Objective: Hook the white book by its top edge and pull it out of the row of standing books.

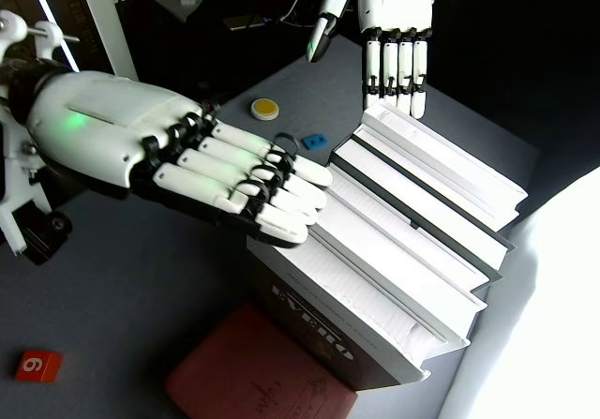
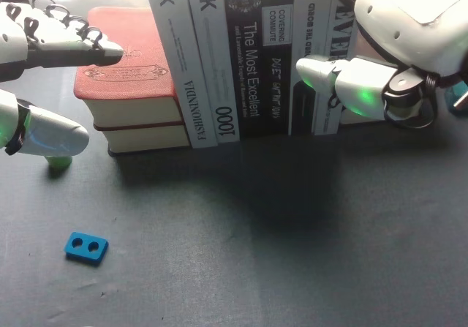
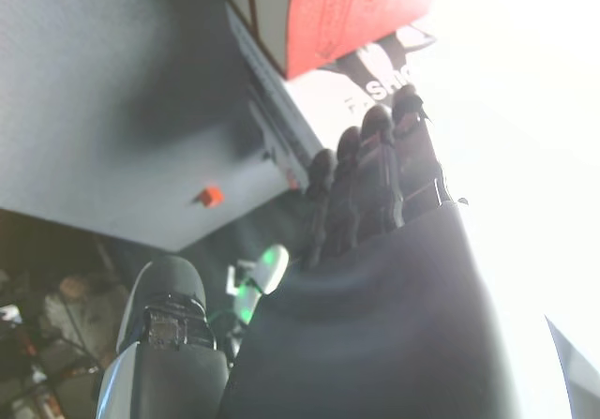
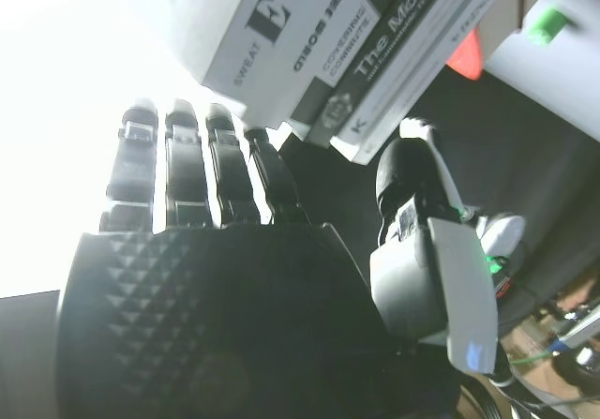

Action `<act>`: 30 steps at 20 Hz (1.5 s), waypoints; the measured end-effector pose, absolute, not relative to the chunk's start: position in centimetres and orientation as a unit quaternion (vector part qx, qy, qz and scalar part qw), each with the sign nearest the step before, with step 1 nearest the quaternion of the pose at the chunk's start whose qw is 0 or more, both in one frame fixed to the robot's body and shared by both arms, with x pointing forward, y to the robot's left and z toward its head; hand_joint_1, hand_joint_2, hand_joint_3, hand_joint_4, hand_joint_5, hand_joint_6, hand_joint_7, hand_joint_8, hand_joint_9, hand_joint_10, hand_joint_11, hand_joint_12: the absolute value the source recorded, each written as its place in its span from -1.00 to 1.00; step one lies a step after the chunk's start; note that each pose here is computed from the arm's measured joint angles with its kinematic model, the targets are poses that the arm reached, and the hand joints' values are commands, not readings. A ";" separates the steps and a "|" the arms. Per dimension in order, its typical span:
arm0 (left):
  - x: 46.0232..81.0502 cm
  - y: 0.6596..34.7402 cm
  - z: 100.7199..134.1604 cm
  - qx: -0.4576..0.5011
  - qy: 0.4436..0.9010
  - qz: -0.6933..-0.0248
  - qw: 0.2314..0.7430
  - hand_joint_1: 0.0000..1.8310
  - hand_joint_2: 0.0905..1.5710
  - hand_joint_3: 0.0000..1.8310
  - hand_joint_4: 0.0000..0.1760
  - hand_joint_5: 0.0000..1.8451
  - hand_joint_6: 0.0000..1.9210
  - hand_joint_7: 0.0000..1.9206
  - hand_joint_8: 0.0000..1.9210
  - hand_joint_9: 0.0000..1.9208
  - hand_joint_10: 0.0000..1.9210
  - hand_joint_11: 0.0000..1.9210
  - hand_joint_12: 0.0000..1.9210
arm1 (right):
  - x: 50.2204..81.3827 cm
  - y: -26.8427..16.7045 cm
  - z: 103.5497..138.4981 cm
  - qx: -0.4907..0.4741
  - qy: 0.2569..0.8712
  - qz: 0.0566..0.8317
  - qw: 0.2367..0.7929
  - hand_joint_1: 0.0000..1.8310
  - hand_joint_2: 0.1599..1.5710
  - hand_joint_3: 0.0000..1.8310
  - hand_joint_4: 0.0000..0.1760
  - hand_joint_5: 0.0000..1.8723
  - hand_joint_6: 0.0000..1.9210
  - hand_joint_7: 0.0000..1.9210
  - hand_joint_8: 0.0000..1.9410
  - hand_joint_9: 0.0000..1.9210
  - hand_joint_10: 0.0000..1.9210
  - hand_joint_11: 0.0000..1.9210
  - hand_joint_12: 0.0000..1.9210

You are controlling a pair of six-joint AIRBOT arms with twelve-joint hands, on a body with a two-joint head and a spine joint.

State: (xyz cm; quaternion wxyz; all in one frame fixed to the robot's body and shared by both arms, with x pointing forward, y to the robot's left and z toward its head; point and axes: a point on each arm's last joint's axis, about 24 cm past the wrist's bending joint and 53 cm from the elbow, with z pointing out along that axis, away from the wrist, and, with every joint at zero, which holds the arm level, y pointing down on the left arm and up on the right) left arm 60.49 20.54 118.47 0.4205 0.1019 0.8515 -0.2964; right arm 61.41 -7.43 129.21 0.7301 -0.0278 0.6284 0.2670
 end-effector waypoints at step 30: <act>60.6 20.6 118.6 0.099 0.851 -0.298 0.422 -1.00 0.50 -1.00 -1.00 -1.00 -1.00 -1.00 -1.00 -1.00 -1.00 -1.00 -1.00 | 62.5 -8.8 128.7 -0.017 0.634 0.252 0.731 -1.00 0.53 -1.00 -1.00 -1.00 -1.00 -1.00 -1.00 -1.00 -1.00 -1.00 -1.00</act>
